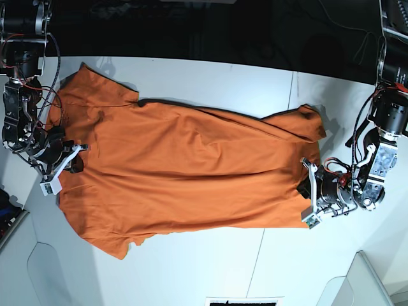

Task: Layout the t-shirt on the table in an organized manner, then fold the t-shirt properly
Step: 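Regrasp the shirt edge with the left gripper and pull it outward, then release the shirt and lift both grippers away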

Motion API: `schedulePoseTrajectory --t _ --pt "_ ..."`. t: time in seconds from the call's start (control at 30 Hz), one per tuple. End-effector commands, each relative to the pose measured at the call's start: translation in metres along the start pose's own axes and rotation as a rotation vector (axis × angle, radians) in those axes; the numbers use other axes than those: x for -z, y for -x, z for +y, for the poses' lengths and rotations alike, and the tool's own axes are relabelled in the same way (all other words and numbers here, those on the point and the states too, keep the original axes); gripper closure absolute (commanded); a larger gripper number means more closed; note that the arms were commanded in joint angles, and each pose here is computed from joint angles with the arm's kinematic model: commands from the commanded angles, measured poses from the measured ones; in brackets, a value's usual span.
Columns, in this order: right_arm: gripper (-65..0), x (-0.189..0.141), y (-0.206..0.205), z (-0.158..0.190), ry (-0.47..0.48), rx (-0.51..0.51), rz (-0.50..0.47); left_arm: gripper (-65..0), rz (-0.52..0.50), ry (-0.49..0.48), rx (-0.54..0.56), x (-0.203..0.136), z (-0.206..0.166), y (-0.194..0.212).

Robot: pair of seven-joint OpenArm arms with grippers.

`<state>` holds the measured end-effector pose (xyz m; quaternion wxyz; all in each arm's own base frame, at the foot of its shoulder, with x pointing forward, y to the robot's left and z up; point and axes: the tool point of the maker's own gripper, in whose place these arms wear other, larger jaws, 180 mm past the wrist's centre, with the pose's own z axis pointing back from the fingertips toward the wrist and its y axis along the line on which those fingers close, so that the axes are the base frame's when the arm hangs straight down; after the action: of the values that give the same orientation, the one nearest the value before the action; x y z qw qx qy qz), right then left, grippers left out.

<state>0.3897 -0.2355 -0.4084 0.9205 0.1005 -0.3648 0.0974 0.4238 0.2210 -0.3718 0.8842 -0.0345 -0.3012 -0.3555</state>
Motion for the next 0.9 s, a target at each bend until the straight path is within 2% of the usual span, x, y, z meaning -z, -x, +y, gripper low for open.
schedulePoseTrajectory --t 0.0,0.17,0.27,0.43,0.5,0.6,0.87 --pt "0.0 -0.007 -0.026 -0.008 0.011 0.005 -0.068 -11.2 -0.063 -0.038 -0.009 -0.017 0.022 -0.023" --pt "0.0 -0.012 -0.037 -0.009 0.017 0.003 -0.096 -11.2 -0.095 -0.018 -0.049 -0.053 0.037 -0.022" --pt "0.0 -0.021 -0.051 -0.009 0.009 0.022 -0.137 -11.2 -0.078 0.033 -0.028 -0.071 0.023 -0.016" --pt "0.0 -0.022 -0.055 -0.003 -0.021 0.037 -0.151 -11.7 -0.042 0.096 0.078 -0.085 -0.016 0.004" --pt "0.0 -0.021 -0.053 -0.001 -0.025 0.040 -0.147 -18.0 -0.012 0.118 0.103 -0.083 -0.030 0.017" --pt "0.0 -0.021 -0.053 0.000 -0.025 0.039 -0.146 -32.4 0.038 0.151 0.093 -0.077 -0.046 0.041" --pt "0.0 -0.020 -0.053 0.001 -0.026 0.038 -0.146 -33.5 0.098 0.177 0.108 -0.065 -0.067 0.073"
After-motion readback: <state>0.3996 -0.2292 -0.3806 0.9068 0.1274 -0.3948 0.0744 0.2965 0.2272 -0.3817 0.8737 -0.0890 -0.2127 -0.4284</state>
